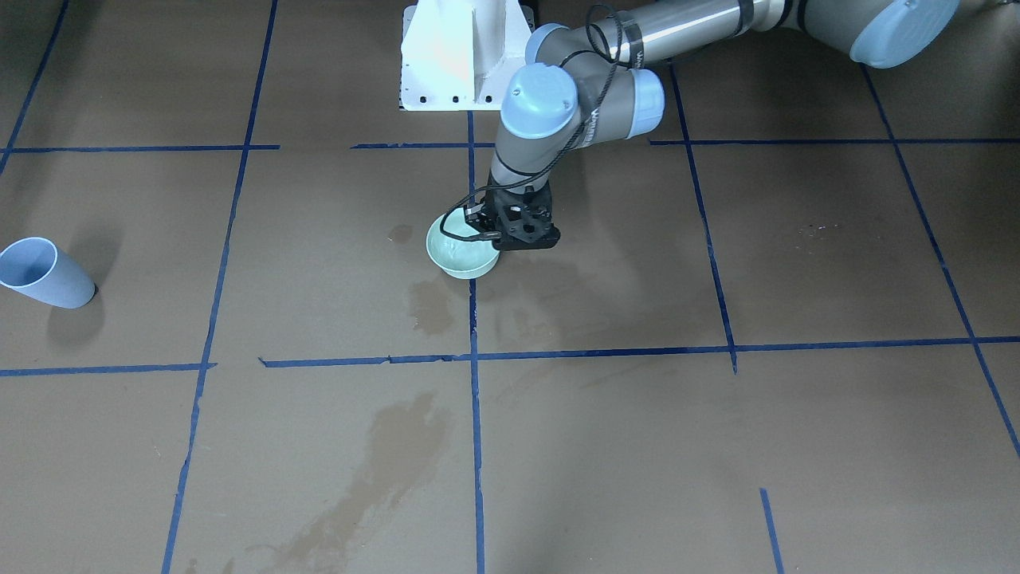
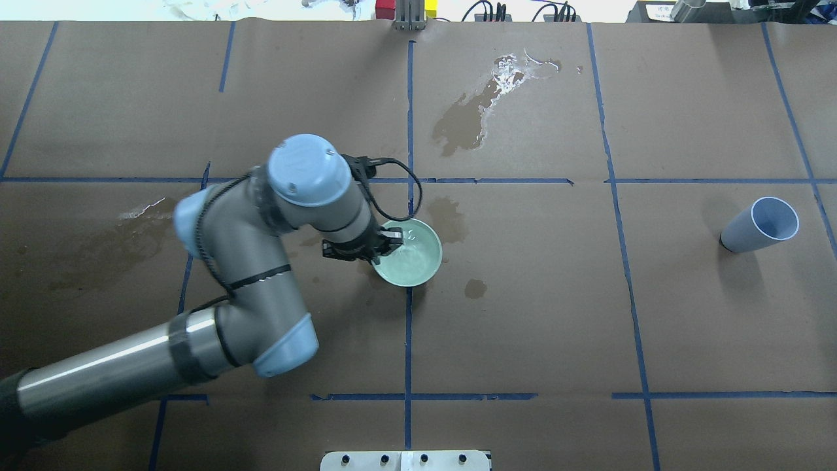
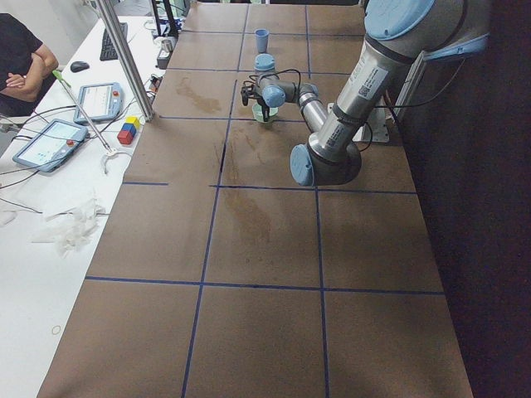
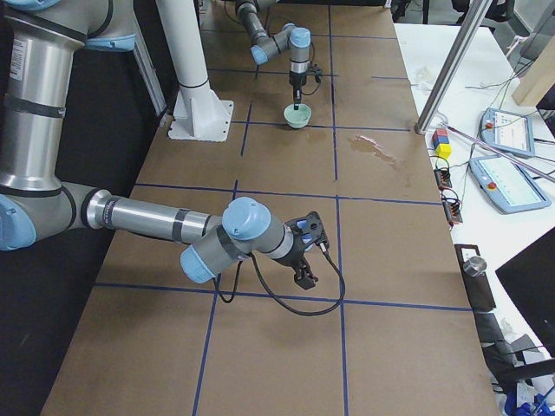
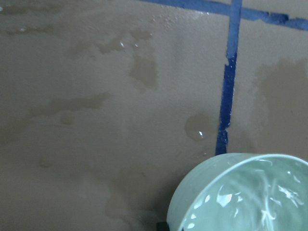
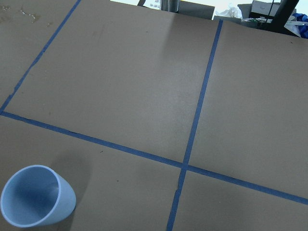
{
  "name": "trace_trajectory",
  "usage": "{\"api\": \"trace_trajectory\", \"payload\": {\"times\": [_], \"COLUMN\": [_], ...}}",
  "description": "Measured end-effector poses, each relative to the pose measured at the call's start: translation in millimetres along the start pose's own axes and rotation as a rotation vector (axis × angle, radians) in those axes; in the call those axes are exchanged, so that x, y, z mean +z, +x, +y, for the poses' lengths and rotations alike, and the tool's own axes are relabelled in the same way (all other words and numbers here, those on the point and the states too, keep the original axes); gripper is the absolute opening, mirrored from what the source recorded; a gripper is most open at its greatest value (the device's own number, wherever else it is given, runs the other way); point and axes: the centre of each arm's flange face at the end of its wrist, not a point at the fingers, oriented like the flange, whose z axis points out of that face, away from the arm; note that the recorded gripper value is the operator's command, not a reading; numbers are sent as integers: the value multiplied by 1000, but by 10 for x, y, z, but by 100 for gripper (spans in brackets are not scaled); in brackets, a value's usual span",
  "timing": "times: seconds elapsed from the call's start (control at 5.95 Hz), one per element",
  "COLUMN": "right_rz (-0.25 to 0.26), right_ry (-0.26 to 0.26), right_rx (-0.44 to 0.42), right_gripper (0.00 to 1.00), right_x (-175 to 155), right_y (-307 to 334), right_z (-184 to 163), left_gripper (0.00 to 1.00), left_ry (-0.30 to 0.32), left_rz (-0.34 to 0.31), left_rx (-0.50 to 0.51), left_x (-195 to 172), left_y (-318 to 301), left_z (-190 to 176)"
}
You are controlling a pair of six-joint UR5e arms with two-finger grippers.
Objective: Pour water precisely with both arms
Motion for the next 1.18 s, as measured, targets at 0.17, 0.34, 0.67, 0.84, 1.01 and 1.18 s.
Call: {"api": "trace_trajectory", "payload": {"times": [0.17,0.34,0.67,0.84,1.01,1.18], "right_rz": [0,0,1,1,2,2], "right_ry": [1,2,3,5,7,7], "right_rx": [-1,-1,-1,-1,-2,-2], "right_gripper": [100,100,100,100,100,100], "right_x": [-1,-3,-10,-22,-30,-32], "right_y": [-1,-1,-1,-4,-11,-11], "right_z": [-7,-11,-15,-15,-19,-14], "left_gripper": [0,0,0,0,0,0], "left_ry": [-20,-46,-95,-101,-101,-96], "left_rz": [19,36,77,101,112,103], "left_rx": [-15,-39,-40,-17,14,54], "left_x": [-217,-415,-642,-691,-745,-801], "left_y": [-350,-698,-1475,-1943,-2384,-2829], "left_z": [-49,-164,-444,-532,-608,-692]}}
